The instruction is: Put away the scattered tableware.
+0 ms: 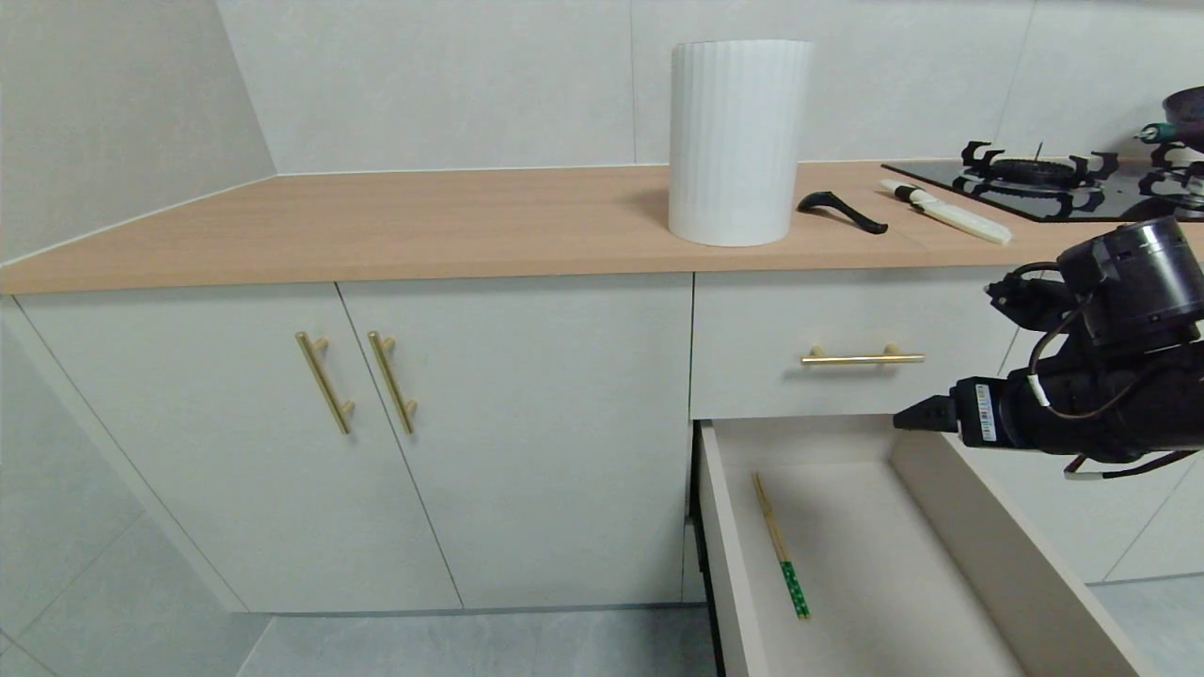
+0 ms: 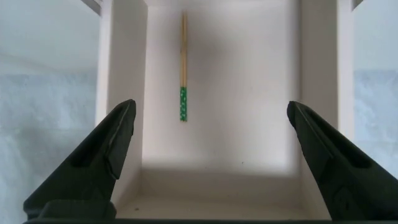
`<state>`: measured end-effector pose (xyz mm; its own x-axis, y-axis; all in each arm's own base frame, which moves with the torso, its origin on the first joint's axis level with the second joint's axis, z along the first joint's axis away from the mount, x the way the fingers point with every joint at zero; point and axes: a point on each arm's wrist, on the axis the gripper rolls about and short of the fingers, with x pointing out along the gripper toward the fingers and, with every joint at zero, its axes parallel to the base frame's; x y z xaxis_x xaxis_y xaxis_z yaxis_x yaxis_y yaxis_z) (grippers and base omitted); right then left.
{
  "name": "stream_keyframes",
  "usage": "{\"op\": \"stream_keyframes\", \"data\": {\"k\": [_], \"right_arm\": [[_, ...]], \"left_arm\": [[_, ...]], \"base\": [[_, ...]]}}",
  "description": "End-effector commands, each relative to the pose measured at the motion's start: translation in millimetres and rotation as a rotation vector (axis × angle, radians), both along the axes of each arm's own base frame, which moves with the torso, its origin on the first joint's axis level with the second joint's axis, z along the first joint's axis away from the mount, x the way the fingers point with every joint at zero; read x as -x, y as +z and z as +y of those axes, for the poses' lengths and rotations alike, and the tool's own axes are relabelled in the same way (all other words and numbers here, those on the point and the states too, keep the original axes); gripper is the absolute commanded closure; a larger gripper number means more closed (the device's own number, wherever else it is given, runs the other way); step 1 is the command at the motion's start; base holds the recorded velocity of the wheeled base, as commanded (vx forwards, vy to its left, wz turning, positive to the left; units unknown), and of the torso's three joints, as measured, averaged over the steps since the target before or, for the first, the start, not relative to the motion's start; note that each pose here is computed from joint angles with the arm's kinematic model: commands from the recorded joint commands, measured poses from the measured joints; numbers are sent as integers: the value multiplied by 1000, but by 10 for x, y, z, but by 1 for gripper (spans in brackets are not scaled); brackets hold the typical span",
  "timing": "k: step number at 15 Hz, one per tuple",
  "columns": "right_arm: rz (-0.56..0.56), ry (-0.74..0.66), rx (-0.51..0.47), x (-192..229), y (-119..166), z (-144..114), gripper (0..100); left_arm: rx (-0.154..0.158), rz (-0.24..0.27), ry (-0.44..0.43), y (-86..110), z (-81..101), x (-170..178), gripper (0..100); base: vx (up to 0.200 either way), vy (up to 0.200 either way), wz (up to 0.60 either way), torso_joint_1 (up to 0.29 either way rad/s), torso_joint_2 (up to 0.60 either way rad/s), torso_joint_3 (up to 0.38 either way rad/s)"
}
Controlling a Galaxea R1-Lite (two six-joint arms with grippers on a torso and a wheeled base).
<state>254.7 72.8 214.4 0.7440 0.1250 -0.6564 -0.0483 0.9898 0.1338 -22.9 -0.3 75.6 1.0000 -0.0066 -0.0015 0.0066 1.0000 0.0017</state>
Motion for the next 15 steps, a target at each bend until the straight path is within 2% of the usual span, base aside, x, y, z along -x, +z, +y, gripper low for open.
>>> {"op": "stream_keyframes", "data": {"k": [1,6,9,15], "right_arm": [[-31,1,-1,50,78,-30,0],[-31,18,24,79,65,-42,0],[-42,30,36,116,90,-53,0],[-36,34,39,122,71,-50,0]], "left_arm": [[0,2,0,0,0,-1,0],[0,2,0,0,0,-1,0],[0,0,0,0,0,0,0],[0,0,0,0,0,0,0]], "base": [[0,0,0,0,0,0],[0,0,0,6,-40,-31],[0,0,0,79,-243,-276],[0,0,0,137,-487,-308]]}}
